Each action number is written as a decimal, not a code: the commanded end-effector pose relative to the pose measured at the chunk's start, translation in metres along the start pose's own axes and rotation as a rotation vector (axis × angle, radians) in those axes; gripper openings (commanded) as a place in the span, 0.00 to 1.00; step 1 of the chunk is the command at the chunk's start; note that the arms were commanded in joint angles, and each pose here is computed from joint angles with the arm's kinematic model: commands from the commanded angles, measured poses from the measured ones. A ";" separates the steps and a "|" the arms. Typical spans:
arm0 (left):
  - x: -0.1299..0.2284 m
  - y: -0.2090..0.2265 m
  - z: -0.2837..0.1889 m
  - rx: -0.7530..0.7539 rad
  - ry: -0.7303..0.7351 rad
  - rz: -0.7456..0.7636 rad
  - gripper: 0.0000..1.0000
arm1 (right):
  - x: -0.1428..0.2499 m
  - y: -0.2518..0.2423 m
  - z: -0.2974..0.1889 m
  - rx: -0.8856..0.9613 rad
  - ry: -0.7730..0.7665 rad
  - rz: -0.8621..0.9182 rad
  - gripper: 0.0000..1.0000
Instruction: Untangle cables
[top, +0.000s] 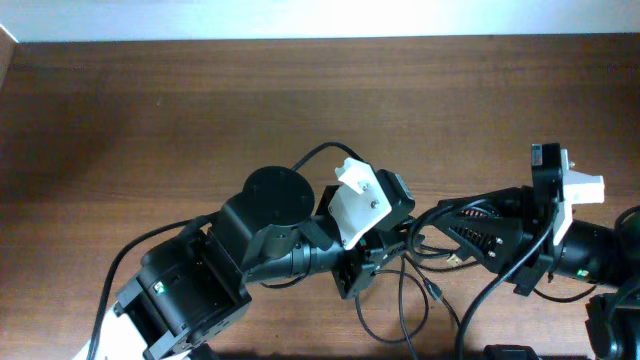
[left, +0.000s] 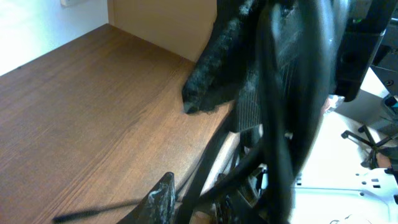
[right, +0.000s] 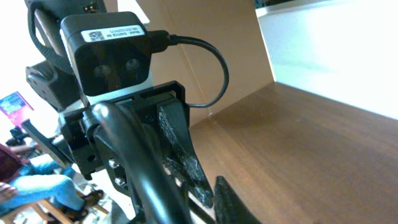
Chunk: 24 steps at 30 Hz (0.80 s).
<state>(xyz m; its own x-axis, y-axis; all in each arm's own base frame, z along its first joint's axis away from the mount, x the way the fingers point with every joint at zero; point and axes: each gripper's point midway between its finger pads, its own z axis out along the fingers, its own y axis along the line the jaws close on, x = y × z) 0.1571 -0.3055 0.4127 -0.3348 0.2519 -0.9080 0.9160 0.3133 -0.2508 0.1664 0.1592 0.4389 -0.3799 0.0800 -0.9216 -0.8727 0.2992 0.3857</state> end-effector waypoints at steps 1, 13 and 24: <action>-0.004 -0.005 -0.001 0.023 -0.011 0.016 0.22 | -0.003 0.005 -0.001 -0.004 -0.006 -0.021 0.06; -0.004 -0.004 -0.001 0.019 -0.012 0.016 0.00 | 0.000 -0.013 0.002 0.025 0.006 0.044 0.10; 0.003 0.035 -0.012 -0.223 0.002 0.002 0.00 | -0.002 -0.020 0.002 0.067 -0.003 0.044 0.99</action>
<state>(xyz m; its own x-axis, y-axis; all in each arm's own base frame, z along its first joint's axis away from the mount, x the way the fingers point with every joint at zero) 0.1762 -0.2954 0.4022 -0.3431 0.2664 -0.9007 0.8769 0.4344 -0.2056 0.1793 0.1575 0.4309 -0.4327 0.0896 -0.8971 -0.8398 0.3217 0.4372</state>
